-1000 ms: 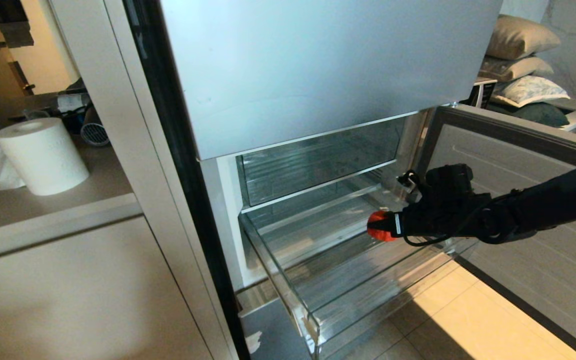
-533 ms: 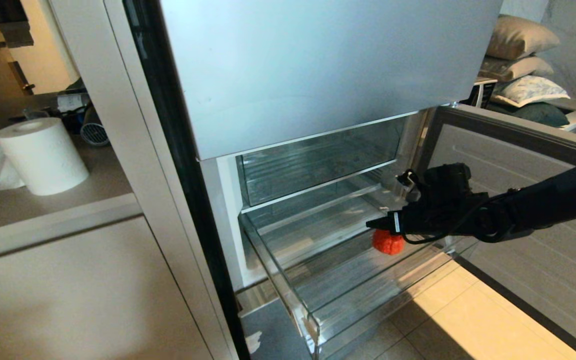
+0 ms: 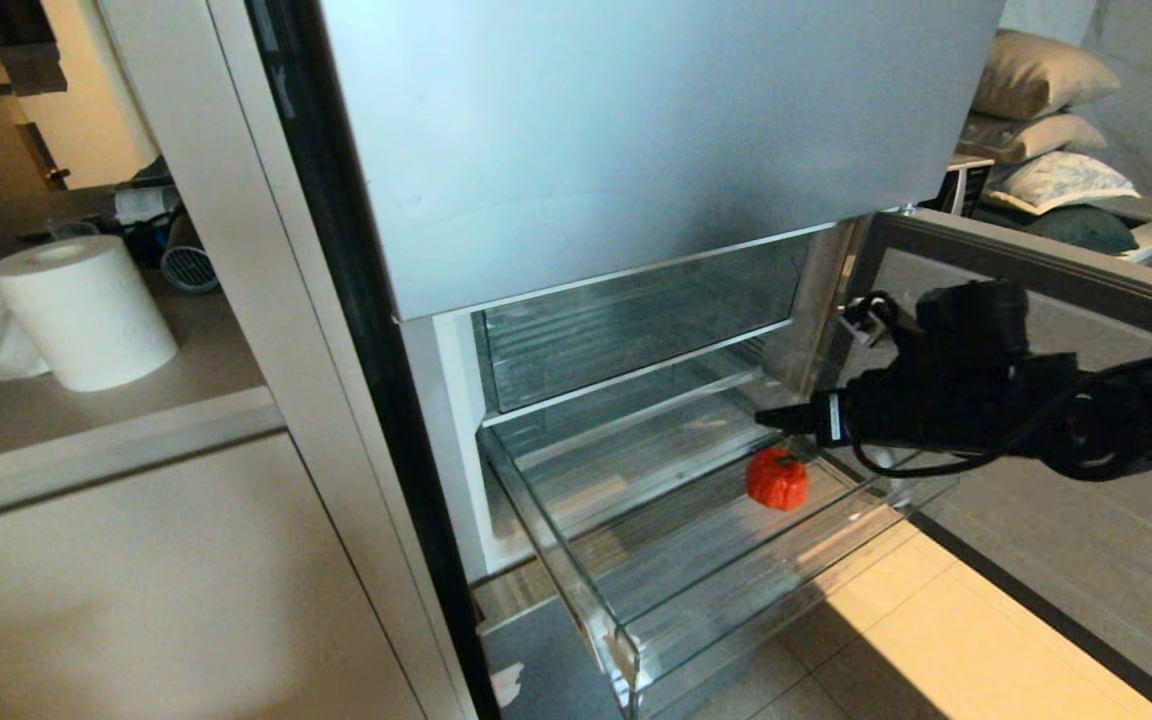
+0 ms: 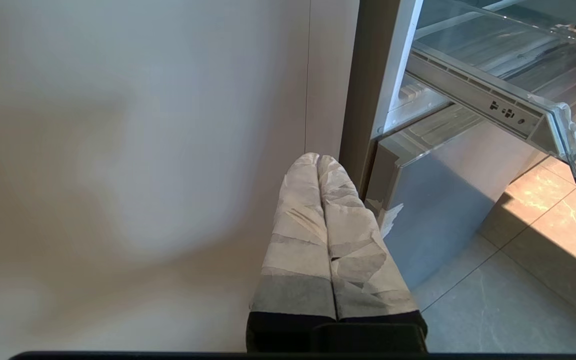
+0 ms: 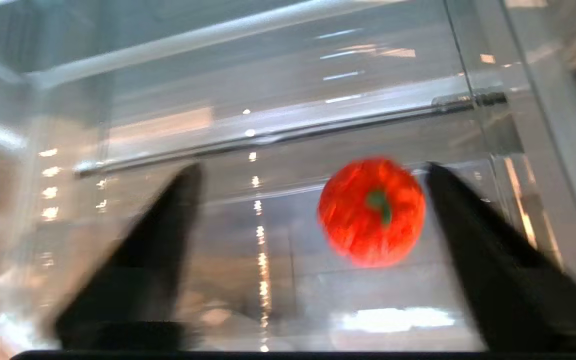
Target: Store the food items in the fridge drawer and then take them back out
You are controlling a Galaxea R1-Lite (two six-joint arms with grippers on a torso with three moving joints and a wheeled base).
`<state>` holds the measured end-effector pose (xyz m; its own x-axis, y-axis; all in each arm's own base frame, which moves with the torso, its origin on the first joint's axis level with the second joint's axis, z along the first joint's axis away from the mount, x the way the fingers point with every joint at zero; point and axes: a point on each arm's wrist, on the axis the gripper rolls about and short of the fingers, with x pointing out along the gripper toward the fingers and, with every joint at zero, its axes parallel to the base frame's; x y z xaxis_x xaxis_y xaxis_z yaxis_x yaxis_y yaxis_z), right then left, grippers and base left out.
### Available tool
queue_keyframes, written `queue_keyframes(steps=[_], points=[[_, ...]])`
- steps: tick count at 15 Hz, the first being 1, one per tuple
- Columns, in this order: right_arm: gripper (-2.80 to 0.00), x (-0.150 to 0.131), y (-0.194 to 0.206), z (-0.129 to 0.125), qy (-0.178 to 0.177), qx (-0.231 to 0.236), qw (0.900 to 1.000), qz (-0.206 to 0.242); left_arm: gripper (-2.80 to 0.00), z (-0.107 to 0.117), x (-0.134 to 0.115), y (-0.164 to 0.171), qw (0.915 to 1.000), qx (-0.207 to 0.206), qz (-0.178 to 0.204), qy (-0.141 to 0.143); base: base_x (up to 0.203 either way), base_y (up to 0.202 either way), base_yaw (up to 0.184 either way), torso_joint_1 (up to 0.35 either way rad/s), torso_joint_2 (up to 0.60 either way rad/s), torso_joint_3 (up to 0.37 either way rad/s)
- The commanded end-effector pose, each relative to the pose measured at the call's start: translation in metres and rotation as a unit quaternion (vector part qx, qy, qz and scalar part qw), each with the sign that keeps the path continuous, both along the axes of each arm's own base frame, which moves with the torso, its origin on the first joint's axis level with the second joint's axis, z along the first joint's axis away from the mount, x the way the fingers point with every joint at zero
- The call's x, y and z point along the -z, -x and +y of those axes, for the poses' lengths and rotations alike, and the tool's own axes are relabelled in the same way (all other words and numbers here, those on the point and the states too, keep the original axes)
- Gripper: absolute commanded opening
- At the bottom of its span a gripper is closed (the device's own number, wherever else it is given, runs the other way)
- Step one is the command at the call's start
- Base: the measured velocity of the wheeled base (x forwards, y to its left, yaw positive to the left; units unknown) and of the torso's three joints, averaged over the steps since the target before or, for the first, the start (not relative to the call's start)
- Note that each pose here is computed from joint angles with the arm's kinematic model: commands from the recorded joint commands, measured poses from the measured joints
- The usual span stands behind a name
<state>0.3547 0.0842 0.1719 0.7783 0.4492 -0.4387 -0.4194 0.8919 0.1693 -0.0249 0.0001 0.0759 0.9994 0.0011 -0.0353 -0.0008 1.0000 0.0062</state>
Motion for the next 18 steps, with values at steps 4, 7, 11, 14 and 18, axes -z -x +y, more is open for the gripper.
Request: queue_keyframes(steps=[4, 7, 11, 14, 18], points=[[-2.80, -0.058, 0.103, -0.021, -0.025, 0.000, 0.997, -0.072, -2.80, 0.000, 0.000, 0.000, 1.0000, 0.000, 0.000, 0.000, 0.000, 0.000, 0.000, 0.000, 0.00, 0.000], [-2.80, -0.065, 0.162, -0.035, -0.028, 0.023, 0.994, -0.104, -2.80, 0.000, 0.000, 0.000, 1.0000, 0.000, 0.000, 0.000, 0.000, 0.000, 0.000, 0.000, 0.00, 0.000], [-2.80, -0.051, 0.239, -0.055, -0.023, 0.076, 0.985, -0.153, -2.80, 0.000, 0.000, 0.000, 1.0000, 0.000, 0.000, 0.000, 0.000, 0.000, 0.000, 0.000, 0.00, 0.000], [-2.80, -0.034, 0.286, -0.069, -0.019, 0.135, 0.970, -0.199, -2.80, 0.000, 0.000, 0.000, 1.0000, 0.000, 0.000, 0.000, 0.000, 0.000, 0.000, 0.000, 0.00, 0.000], [-2.80, -0.006, 0.344, -0.083, -0.003, 0.159, 0.951, -0.264, -2.80, 0.000, 0.000, 0.000, 1.0000, 0.000, 0.000, 0.000, 0.000, 0.000, 0.000, 0.000, 0.00, 0.000]])
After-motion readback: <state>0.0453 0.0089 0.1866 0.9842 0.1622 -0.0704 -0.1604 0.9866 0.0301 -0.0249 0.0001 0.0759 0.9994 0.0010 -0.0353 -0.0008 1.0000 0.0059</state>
